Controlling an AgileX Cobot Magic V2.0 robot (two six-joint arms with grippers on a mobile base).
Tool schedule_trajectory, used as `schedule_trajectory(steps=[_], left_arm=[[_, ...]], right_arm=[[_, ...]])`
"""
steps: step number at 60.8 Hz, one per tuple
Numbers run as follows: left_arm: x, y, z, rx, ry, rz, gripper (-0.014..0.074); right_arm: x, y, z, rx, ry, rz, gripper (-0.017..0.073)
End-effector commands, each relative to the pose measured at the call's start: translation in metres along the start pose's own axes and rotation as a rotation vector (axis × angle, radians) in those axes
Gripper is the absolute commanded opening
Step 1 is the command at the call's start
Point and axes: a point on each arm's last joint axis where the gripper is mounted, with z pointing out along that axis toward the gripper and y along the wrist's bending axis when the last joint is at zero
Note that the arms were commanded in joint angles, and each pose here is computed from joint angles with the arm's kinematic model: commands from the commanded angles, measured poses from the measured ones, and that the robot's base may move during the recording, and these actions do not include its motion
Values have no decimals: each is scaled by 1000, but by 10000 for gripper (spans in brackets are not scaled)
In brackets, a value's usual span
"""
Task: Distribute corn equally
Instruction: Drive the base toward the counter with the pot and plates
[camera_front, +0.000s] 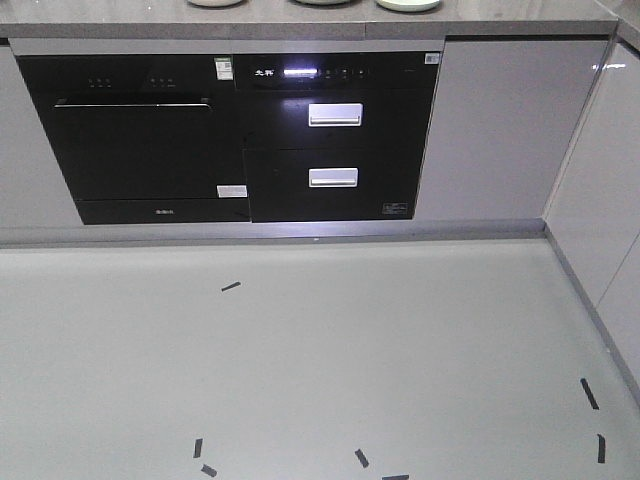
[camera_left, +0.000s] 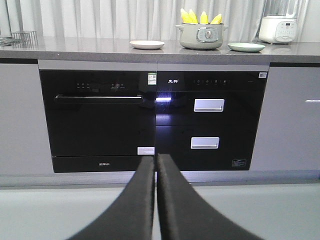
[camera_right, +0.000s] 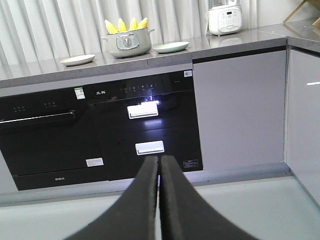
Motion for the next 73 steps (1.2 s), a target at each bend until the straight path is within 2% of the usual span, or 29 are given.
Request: schedule_trajectory(steps=[1, 73], left_arm=[[-16, -2, -3, 18, -111, -14, -6], [-16, -2, -3, 18, -111, -14, -6]], right_arm=[[-1, 1, 0, -16, -56, -12, -2], [-1, 1, 0, -16, -56, -12, -2]])
